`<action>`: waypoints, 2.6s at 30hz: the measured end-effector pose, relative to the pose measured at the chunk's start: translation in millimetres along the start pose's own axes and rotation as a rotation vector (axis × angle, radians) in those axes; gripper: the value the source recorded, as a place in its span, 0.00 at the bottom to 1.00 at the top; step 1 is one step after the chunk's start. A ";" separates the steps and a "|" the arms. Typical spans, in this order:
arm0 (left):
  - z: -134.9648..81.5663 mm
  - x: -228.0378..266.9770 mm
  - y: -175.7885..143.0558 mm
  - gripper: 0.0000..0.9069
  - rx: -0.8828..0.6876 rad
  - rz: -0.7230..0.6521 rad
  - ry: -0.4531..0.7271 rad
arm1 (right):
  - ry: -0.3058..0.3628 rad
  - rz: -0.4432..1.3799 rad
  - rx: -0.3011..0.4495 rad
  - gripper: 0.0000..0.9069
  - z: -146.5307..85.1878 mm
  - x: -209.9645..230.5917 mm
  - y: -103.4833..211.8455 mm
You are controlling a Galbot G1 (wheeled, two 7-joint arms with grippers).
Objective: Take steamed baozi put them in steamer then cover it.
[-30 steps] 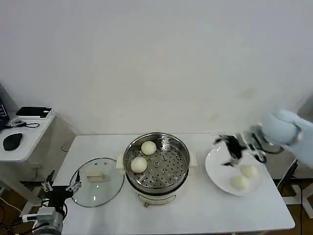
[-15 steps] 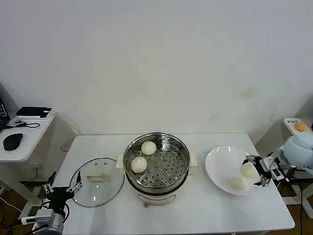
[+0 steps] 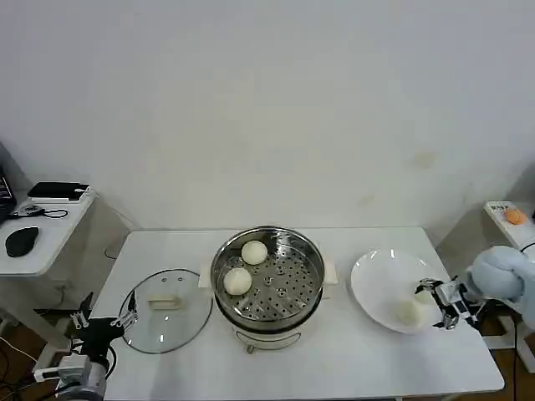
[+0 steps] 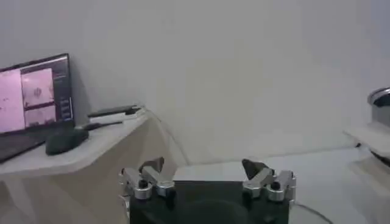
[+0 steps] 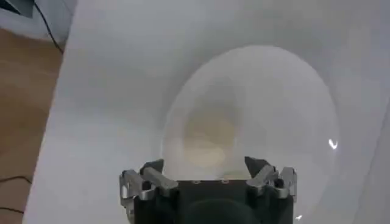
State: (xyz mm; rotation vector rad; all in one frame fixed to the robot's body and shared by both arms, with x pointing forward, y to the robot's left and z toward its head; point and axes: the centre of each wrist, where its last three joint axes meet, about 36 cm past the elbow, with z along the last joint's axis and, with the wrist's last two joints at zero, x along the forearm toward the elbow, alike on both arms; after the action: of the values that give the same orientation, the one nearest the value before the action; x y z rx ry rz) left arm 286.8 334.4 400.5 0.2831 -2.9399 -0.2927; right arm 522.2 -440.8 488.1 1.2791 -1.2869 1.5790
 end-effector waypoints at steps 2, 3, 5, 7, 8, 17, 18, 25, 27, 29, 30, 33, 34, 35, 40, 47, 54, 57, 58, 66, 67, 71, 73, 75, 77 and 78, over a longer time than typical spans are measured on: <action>1.5 -0.5 0.4 1.00 -0.002 -0.003 0.003 | 0.001 0.000 -0.009 1.00 0.1 -7.7 -0.9; 2.0 -0.7 0.4 1.00 -0.003 -0.003 0.004 | 0.001 0.000 -0.012 1.00 -0.3 -11.3 -1.6; 3.1 -0.8 0.3 1.00 -0.004 -0.005 0.006 | 0.001 0.000 -0.022 1.00 -0.2 -17.7 -2.7; 3.9 -1.1 0.3 1.00 -0.006 -0.006 0.007 | 0.000 0.006 -0.031 1.00 -0.3 -22.6 -5.0; 4.5 -1.3 0.2 1.00 -0.007 -0.007 0.008 | 0.000 0.009 -0.036 0.99 -0.3 -25.0 -6.1; 7.1 -2.0 -1.5 1.00 -0.013 -0.007 0.012 | -0.013 0.003 -0.075 0.80 -7.2 -44.8 -12.4; 7.2 -2.0 -1.6 1.00 -0.014 -0.007 0.012 | -0.014 0.002 -0.078 0.77 -8.1 -46.0 -12.8; 6.6 -2.0 -2.3 1.00 -0.015 -0.006 0.010 | -0.020 -0.009 -0.098 0.68 -9.8 -46.5 -14.4; 6.4 -1.8 -2.8 1.00 -0.014 -0.005 0.010 | -0.021 -0.010 -0.103 0.68 -9.3 -44.8 -15.1; 6.5 -1.8 -3.5 1.00 -0.013 -0.005 0.010 | -0.022 -0.012 -0.106 0.68 -8.1 -42.4 -15.6; 6.6 -1.7 -4.0 1.00 -0.012 -0.004 0.011 | -0.023 -0.014 -0.107 0.68 -7.6 -41.0 -15.8; 7.0 -1.4 -5.4 1.00 -0.010 -0.002 0.012 | -0.024 -0.022 -0.110 0.68 -4.5 -35.3 -16.8; 7.1 -1.4 -5.9 1.00 -0.009 -0.001 0.012 | -0.024 -0.022 -0.111 0.68 -3.3 -32.8 -17.3; 7.2 -1.3 -6.2 1.00 -0.008 -0.001 0.012 | -0.024 -0.021 -0.112 0.68 -2.5 -30.8 -17.9; 7.6 -0.5 -8.5 1.00 -0.006 0.003 0.013 | -0.032 -0.016 -0.109 0.68 0.1 -17.0 -23.3; 5.8 -0.5 -7.4 1.00 -0.010 0.003 0.008 | -0.054 0.039 -0.105 0.68 1.8 15.8 -48.8; 5.7 -1.7 -5.9 1.00 -0.012 -0.001 0.005 | -0.097 0.138 -0.072 0.68 -16.0 60.3 -91.2; 4.7 -1.9 -5.3 1.00 -0.012 -0.004 0.002 | -0.125 0.181 -0.039 0.68 -34.2 81.0 -112.8; 4.8 -1.7 -5.3 1.00 -0.011 -0.006 0.003 | -0.136 0.194 -0.024 0.68 -41.9 87.5 -120.0; 5.1 -0.4 -4.4 1.00 -0.013 -0.017 0.004 | -0.230 0.263 0.144 0.68 -120.6 130.7 -169.5; 5.0 -0.3 -4.2 1.00 -0.013 -0.019 0.004 | -0.241 0.263 0.167 0.68 -130.9 133.0 -173.3; 5.2 0.3 -3.1 1.00 -0.012 -0.027 0.005 | -0.288 0.249 0.270 0.68 -173.9 138.4 -184.5; 5.4 0.7 -2.9 1.00 -0.011 -0.031 0.005 | -0.306 0.237 0.317 0.68 -192.6 138.3 -187.1; 5.5 1.2 -1.8 1.00 -0.010 -0.036 0.006 | -0.324 0.219 0.368 0.68 -212.5 136.1 -188.2; 5.5 1.4 -0.9 1.00 -0.010 -0.040 0.006 | -0.339 0.198 0.416 0.68 -230.6 131.5 -187.8; 5.5 1.4 -0.1 1.00 -0.010 -0.043 0.006 | -0.344 0.187 0.435 0.68 -237.8 128.6 -187.6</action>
State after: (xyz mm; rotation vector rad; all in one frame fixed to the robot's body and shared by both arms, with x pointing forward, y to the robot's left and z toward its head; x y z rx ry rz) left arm 284.5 335.0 395.4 0.3452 -2.9286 -0.3125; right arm 606.8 -171.9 658.0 1.8066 -1.3426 1.9027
